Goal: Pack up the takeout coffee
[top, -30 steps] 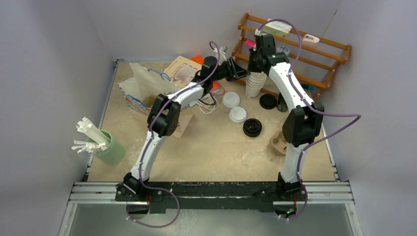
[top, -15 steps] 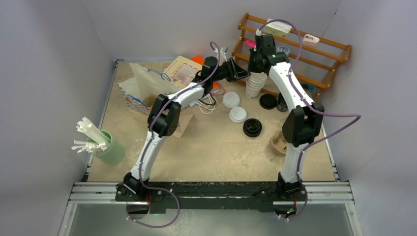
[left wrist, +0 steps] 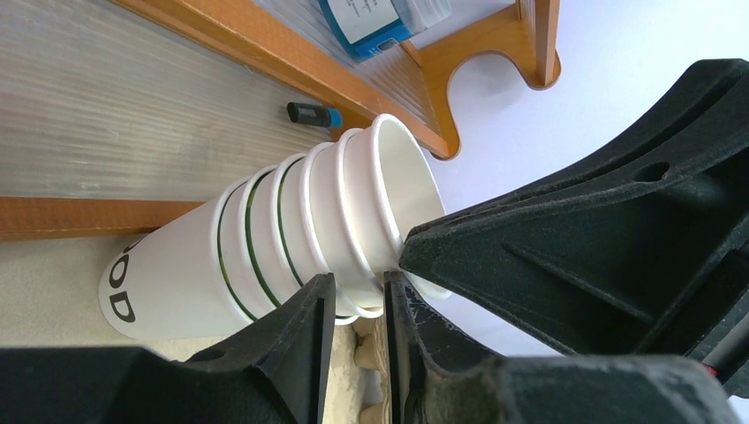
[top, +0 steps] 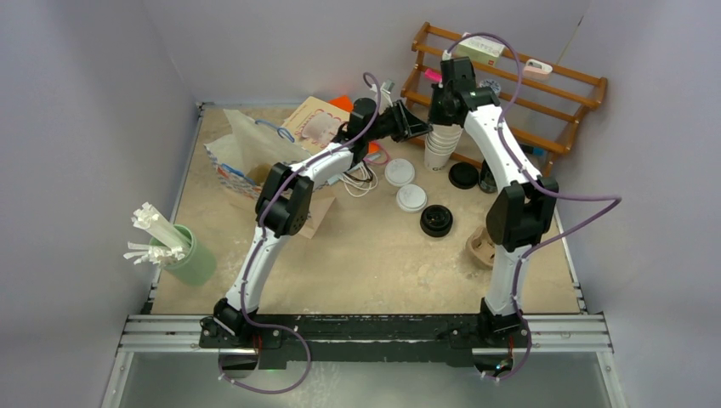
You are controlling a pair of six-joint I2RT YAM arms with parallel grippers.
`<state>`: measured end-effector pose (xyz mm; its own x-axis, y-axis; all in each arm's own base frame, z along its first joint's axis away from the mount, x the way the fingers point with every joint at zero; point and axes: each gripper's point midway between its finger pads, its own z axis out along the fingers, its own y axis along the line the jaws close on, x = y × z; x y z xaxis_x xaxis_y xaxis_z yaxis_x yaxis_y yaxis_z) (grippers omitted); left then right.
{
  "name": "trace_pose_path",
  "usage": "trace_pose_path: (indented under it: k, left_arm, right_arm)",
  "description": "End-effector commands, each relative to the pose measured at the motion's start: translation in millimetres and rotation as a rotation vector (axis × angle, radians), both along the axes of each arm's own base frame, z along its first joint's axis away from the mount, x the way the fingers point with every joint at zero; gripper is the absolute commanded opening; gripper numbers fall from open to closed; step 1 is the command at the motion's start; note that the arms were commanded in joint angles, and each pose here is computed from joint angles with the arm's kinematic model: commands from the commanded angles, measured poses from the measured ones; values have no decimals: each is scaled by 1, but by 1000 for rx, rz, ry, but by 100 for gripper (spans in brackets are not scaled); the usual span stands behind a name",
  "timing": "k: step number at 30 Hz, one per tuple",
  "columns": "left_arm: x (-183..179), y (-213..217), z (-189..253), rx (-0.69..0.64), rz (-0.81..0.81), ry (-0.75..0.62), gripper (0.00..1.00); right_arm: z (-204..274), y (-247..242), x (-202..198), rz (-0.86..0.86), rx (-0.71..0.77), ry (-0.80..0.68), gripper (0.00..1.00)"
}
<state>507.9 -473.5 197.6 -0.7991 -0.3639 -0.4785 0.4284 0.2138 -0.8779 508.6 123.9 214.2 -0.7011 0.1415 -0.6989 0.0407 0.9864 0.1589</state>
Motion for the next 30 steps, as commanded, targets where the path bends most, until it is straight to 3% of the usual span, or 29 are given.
trace_pose_path:
  k: [1, 13, 19, 23, 30]
  left_arm:
    - [-1, -4, -6, 7, -5, -26, 29]
    - [-2, -4, -8, 24, -10, -26, 28]
    - [-4, -4, -7, 25, -10, -28, 28]
    - [-4, -3, -6, 27, -8, -31, 28]
    - [-7, -3, -6, 26, -15, -33, 28]
  right_arm:
    - [14, 10, -2, 14, 22, 4, 0]
    - [56, 12, -15, 10, 25, -41, 0]
    - [45, 4, -21, -28, -26, 3, 0]
    - [37, 3, -15, -60, -24, 15, 16]
    - [26, -4, 1, -127, -45, 14, 24]
